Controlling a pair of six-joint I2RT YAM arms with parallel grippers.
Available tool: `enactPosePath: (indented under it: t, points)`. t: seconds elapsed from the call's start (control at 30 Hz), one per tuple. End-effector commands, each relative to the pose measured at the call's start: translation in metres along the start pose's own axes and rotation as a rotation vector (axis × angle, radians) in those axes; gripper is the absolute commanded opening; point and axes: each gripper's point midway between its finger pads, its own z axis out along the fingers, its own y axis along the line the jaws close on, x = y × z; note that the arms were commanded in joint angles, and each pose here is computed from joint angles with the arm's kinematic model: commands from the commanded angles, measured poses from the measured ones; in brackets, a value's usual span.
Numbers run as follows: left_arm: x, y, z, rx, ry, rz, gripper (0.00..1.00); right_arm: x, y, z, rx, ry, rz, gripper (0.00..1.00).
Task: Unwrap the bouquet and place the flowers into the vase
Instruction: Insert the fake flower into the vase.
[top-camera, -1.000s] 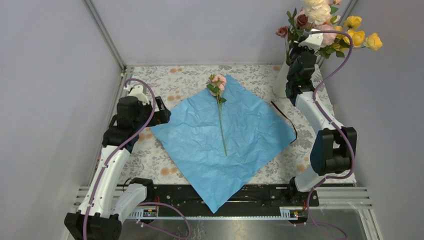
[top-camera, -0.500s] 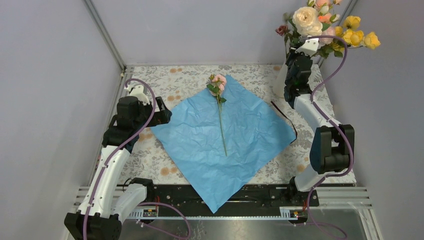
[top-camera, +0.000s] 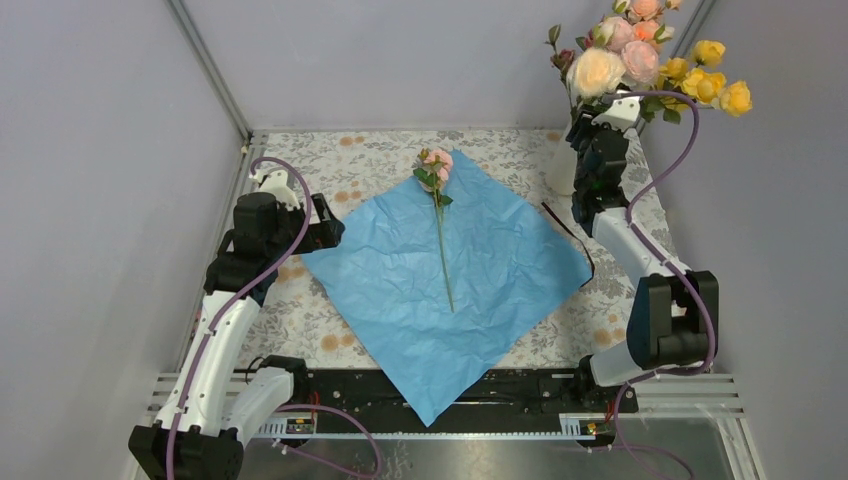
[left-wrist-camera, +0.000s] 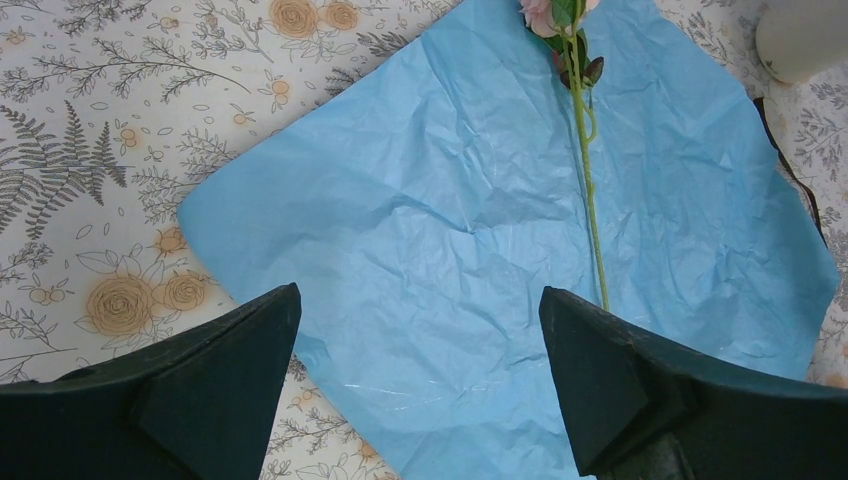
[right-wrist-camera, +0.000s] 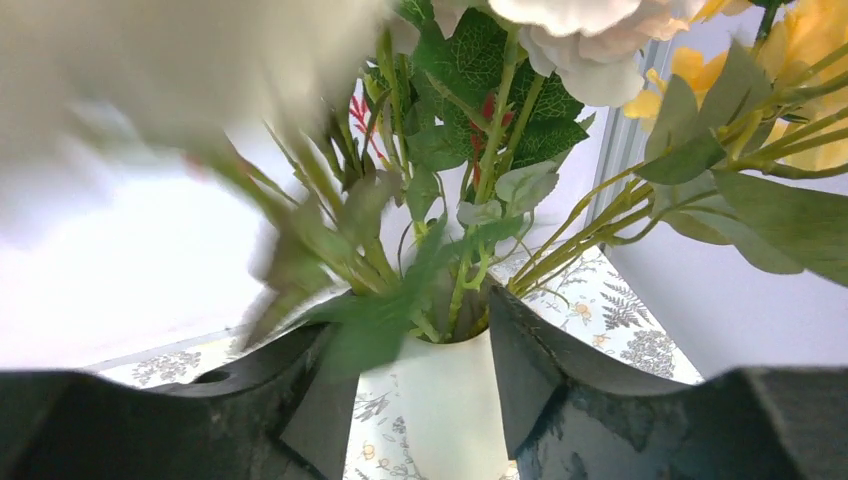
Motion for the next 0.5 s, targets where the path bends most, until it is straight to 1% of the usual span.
enactPosePath:
  t: [0.0,0.07,0.3,0.47]
  points:
    - [-0.009,-0.006,0.000,0.038,-0.040,0.009,0.99,-0.040,0.003,-0.016,-0.048,-0.104,0.084,0.57]
    - [-0.008,-0.007,0.000,0.042,-0.037,0.009,0.99,-0.040,0.002,-0.021,-0.049,-0.103,0.092,0.61]
    - [-0.007,-0.009,-0.001,0.056,-0.037,0.008,0.99,-0.032,-0.001,-0.036,-0.064,-0.089,0.116,0.69]
    - [-0.007,-0.010,-0.002,0.060,-0.040,0.008,0.99,-0.029,-0.001,-0.045,-0.081,-0.079,0.120,0.79]
